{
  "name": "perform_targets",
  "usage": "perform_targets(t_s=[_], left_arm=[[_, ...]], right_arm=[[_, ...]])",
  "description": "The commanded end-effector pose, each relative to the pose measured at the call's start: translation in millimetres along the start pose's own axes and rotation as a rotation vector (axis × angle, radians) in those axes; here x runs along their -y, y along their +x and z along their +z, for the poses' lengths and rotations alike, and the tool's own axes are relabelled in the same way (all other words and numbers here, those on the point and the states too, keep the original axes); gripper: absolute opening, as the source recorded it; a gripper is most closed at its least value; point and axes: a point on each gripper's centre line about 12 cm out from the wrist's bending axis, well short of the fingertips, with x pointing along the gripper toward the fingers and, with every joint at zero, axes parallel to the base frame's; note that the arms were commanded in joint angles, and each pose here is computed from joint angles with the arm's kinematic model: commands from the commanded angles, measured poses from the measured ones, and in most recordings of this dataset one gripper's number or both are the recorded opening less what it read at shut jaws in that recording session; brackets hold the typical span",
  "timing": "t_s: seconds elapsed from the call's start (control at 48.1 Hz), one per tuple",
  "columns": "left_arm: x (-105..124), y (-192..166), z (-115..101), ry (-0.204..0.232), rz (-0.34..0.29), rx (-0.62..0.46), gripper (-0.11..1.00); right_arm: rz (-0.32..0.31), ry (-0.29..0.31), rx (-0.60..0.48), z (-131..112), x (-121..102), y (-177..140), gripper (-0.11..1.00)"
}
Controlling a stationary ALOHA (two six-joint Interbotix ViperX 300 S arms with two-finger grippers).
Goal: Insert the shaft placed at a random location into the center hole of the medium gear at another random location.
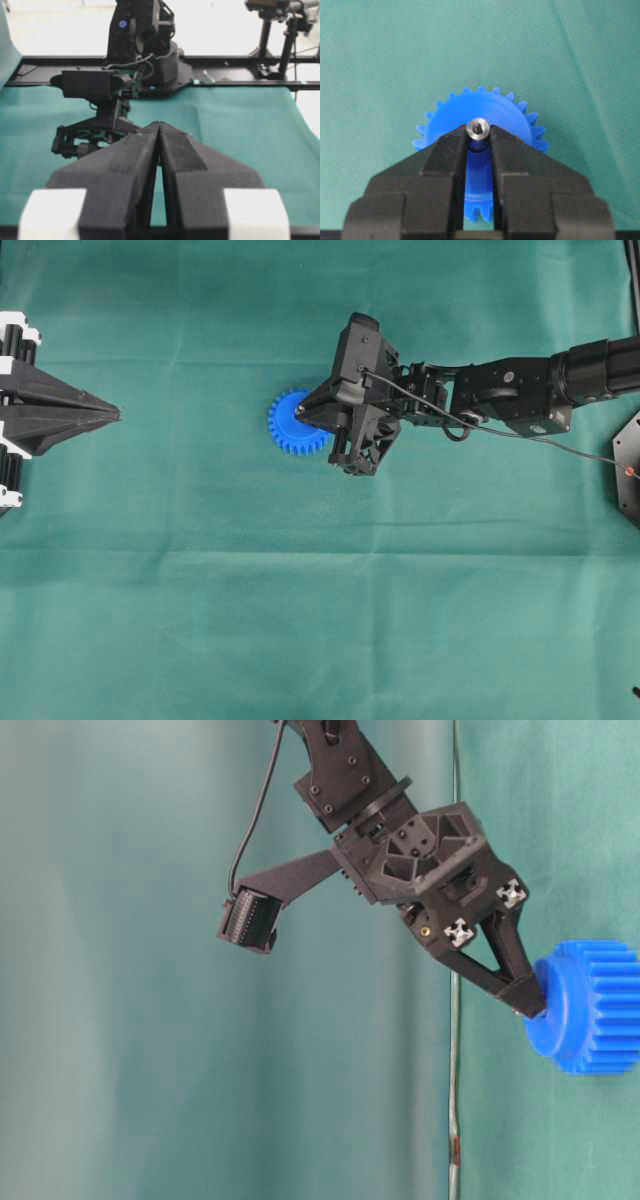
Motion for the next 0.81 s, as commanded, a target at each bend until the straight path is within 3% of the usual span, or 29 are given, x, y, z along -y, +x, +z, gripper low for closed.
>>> perform_targets(t_s=[0.0,0.187,0.27,0.395,0.478,0.644,0.789], left_arm=[[0,3,7,0.003,0.001,0.017,0.0],[0,3,7,0.002,0.001,0.017,0.0],[0,3,7,0.002,0.001,0.017,0.0],[0,3,7,0.002,0.001,0.017,0.0],[0,3,7,0.002,0.001,0.017,0.0],[0,2,8,0.003,0.001,0.02,0.0],[0,2,8,0.003,0.001,0.023,0.0]], right_arm=[[0.005,0.017,0.035,11,-2,-2,0.13],[0.005,0.02,0.036,11,-2,-2,0.17],[0.003,0.028,0.039,12,-2,-2,0.37],[0.005,0.028,0.042,12,-3,-2,0.75],[0.007,0.025,0.042,12,-4,-2,0.9],[0.013,0.02,0.069,22,-6,-12,0.82],[0.025,0.001,0.135,45,-9,-32,0.82]])
